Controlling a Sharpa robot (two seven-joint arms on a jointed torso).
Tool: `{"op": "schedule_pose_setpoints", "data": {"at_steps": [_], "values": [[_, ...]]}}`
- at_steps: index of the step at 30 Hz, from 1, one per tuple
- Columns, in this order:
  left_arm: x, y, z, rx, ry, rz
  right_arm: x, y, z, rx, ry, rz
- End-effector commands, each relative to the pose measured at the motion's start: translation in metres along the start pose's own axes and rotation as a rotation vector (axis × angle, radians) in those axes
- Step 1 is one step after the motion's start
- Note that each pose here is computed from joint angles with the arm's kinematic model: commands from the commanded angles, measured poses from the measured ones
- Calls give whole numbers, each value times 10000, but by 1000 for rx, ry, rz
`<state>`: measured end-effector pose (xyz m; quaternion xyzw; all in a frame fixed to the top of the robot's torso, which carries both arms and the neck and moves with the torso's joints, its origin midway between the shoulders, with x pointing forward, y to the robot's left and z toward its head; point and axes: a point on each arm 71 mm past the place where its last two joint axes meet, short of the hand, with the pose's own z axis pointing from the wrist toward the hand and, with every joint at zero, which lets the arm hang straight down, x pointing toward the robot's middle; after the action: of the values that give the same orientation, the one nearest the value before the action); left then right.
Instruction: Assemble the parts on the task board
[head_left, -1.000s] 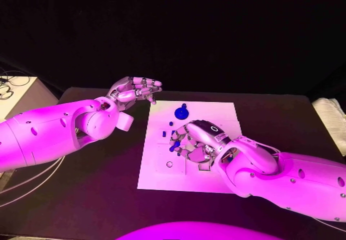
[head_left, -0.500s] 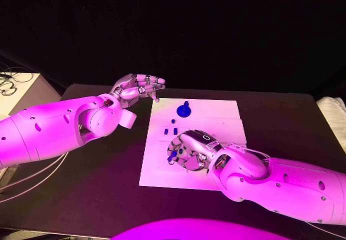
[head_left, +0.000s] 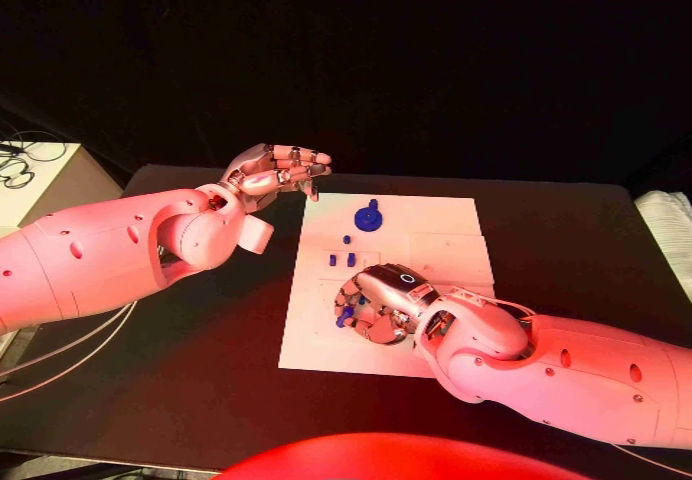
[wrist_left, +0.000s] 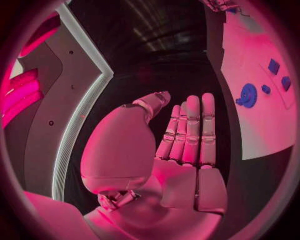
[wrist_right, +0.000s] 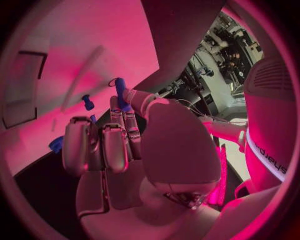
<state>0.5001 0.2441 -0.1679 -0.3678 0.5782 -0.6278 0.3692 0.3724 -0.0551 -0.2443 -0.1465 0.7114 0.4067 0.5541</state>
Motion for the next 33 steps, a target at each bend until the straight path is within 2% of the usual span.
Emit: {"op": "schedule_pose_setpoints", "data": {"at_steps": [1, 18, 26, 33], "values": [[21, -10, 1, 6, 16, -10, 29, -1, 3, 2, 25, -35], [8, -11, -8, 5, 13, -9, 12, -12, -11, 28, -27, -89], [4, -12, -12, 4, 12, -8, 56, -4, -12, 8, 33, -105], [9, -13, -12, 4, 13, -9, 88, 20, 13, -28, 64, -97]]}}
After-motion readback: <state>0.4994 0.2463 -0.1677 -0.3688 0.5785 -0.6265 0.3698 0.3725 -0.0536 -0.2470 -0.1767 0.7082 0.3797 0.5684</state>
